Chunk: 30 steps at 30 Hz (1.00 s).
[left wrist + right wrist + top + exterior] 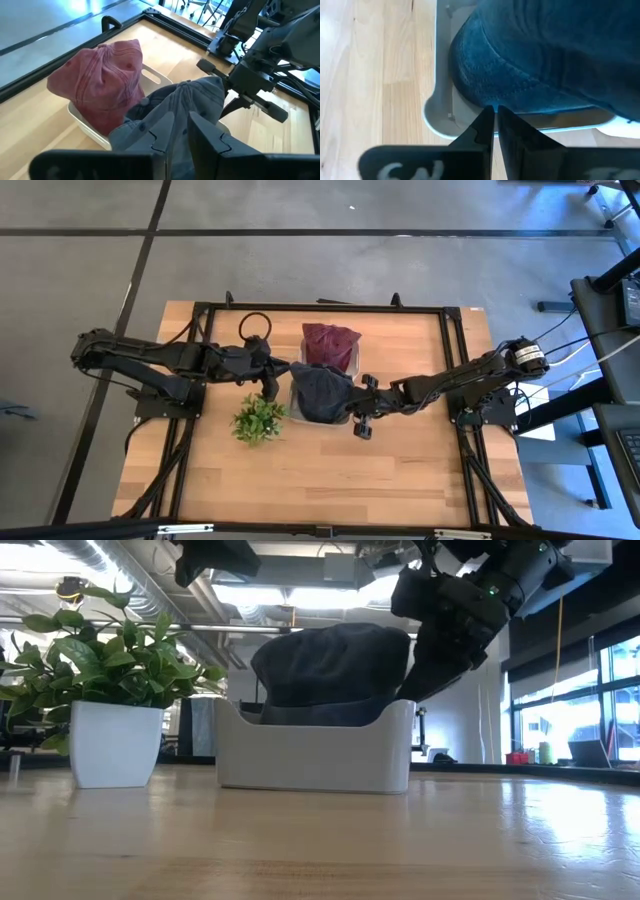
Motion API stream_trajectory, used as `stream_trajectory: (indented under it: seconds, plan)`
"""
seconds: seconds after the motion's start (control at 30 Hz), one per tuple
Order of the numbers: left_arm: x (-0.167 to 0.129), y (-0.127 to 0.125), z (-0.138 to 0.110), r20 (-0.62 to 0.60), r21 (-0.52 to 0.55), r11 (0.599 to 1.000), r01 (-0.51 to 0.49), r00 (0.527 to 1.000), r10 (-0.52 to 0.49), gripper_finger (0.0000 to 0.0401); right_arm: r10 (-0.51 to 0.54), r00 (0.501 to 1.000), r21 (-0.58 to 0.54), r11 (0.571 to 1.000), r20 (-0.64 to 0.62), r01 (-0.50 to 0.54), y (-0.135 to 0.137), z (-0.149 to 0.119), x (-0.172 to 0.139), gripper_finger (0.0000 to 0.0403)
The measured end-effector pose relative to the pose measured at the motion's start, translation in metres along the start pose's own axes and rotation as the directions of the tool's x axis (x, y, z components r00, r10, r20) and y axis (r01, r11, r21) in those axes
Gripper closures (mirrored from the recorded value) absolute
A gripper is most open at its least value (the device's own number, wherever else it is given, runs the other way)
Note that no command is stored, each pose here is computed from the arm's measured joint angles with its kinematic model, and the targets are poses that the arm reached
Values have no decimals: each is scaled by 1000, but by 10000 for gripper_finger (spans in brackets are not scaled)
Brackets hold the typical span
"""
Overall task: Pick & Place hat
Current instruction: Adjust the gray bin
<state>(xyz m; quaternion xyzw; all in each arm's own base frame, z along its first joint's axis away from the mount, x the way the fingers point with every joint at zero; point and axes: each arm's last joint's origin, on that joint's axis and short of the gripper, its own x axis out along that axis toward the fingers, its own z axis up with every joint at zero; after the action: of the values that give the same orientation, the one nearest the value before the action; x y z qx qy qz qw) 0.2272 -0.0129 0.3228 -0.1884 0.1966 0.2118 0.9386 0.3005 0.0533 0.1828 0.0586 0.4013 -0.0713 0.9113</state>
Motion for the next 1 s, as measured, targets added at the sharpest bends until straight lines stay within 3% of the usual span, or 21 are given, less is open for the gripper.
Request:
stream_trajectory:
  seconds: [0.37, 1.0]
  plan:
    - [0, 0, 0, 3, -1, 1000, 1, 1000, -1, 351, -33, 997, 36, 999, -73, 36, -5, -5, -10, 377]
    - [0, 0, 0, 1, -2, 1000, 9, 1000, -9, 353, -24, 997, 104, 994, -73, 32, 5, -9, -12, 377]
